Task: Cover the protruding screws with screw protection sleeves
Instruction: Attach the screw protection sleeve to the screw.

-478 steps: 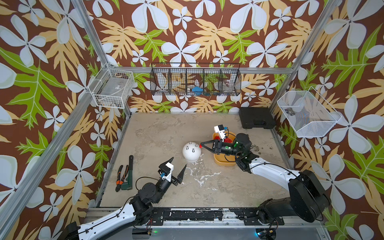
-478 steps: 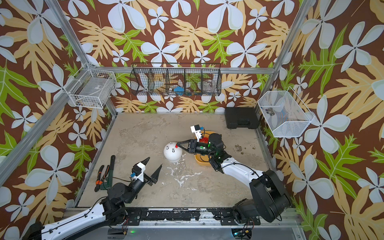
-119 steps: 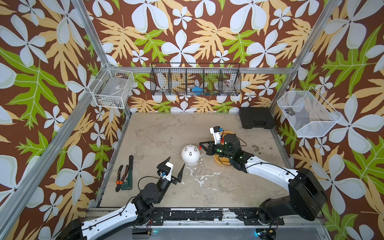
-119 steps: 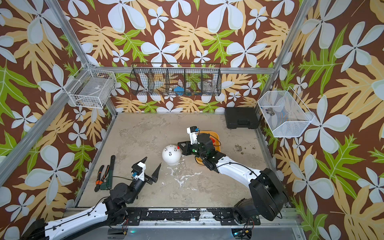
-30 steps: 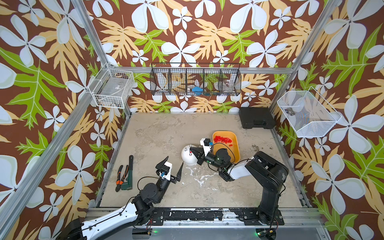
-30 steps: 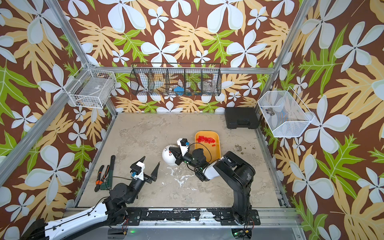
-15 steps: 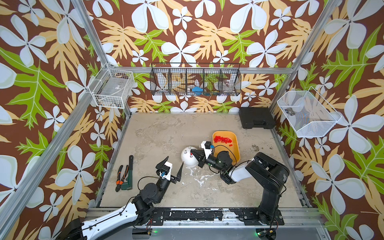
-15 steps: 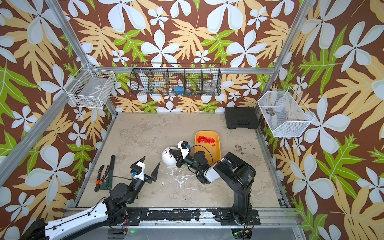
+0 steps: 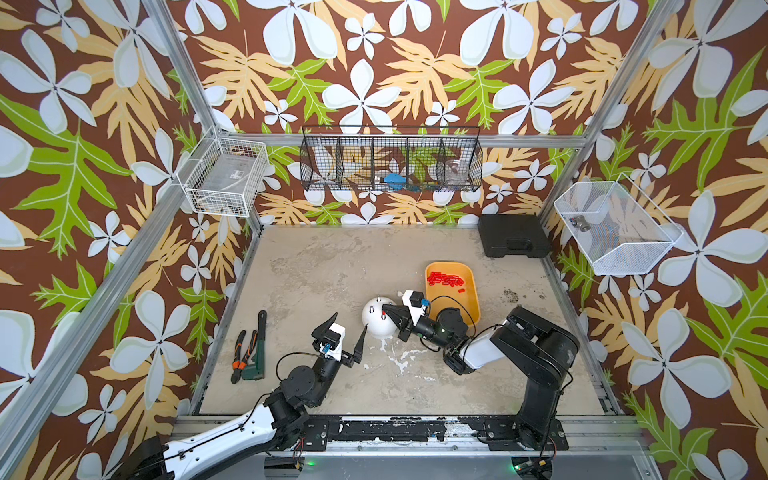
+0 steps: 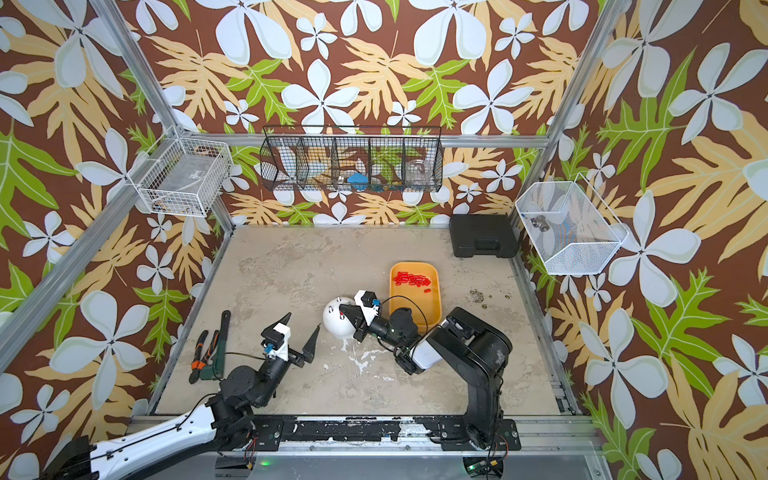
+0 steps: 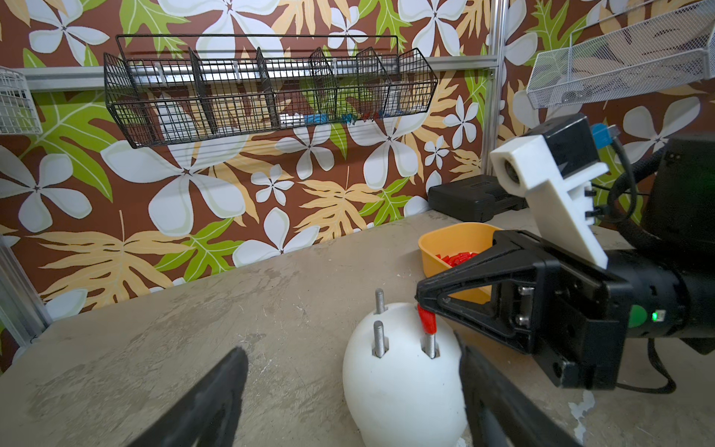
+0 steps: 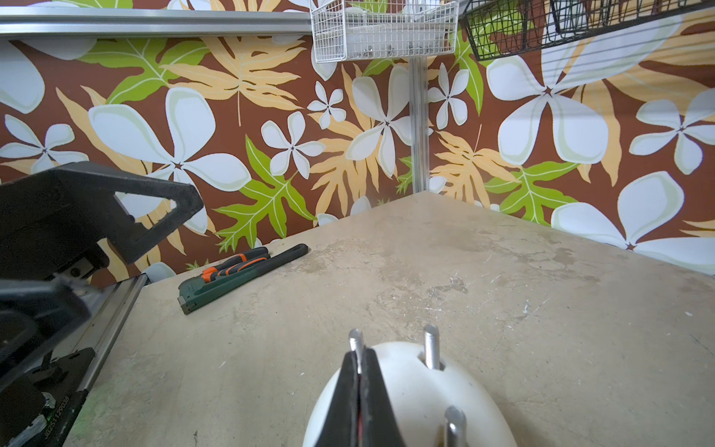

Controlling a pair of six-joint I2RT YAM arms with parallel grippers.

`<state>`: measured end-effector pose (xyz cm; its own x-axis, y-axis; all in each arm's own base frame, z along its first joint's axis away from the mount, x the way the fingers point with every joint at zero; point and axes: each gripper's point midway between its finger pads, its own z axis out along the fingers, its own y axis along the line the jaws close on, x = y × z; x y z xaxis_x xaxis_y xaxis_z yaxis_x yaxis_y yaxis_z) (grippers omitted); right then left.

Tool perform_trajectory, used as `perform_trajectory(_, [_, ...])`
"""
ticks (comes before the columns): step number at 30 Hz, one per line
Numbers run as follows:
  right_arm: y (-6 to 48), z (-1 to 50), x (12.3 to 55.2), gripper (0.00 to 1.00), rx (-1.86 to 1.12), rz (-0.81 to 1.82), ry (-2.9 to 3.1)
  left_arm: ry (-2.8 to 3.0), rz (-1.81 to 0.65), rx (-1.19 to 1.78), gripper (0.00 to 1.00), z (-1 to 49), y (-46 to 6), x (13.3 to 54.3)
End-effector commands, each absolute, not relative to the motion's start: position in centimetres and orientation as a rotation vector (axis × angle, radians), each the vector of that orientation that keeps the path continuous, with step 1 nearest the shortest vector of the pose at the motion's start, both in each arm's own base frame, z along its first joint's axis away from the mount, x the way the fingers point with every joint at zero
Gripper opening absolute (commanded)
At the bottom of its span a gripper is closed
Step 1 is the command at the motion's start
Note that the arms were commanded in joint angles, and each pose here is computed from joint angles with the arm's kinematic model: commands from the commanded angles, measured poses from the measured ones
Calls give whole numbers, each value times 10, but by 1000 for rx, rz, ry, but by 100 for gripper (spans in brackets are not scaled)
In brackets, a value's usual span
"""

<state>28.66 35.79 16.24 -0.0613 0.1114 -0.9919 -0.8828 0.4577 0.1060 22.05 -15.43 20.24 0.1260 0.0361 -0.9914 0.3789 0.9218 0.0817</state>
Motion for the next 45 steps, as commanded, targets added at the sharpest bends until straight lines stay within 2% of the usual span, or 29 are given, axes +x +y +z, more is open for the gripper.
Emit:
perform_trajectory(1, [358, 154, 283, 0, -778, 919, 1408, 1421, -252, 343, 86, 201, -152, 220])
perform_trajectory(18, [364, 130, 283, 0, -867, 811, 1472, 1424, -251, 350, 86, 200, -153, 220])
perform_trajectory(28, [357, 127, 286, 0, -797, 819, 1508, 1425, -253, 349, 86, 200, -153, 220])
perform_trajectory(29, [356, 130, 286, 6, -787, 824, 1499, 1425, -253, 351, 86, 200, -153, 220])
perform_trajectory(31, [355, 141, 285, 27, -774, 837, 1480, 1425, -254, 351, 86, 200, -154, 220])
perform_trajectory(35, [351, 174, 284, 46, -722, 874, 1452, 1427, -255, 350, 87, 200, -154, 221])
perform_trajectory(37, [347, 197, 285, 56, -688, 899, 1440, 1431, -259, 334, 91, 199, -153, 222])
perform_trajectory(39, [343, 218, 286, 58, -660, 938, 1436, 1441, -280, 304, 96, 201, -153, 225])
perform_trajectory(42, [327, 248, 293, 59, -582, 945, 1454, 1522, -374, 270, 97, 216, -163, 242])
perform_trajectory(45, [304, 270, 298, 59, -502, 904, 1476, 1674, -511, 179, 91, 221, -174, 266])
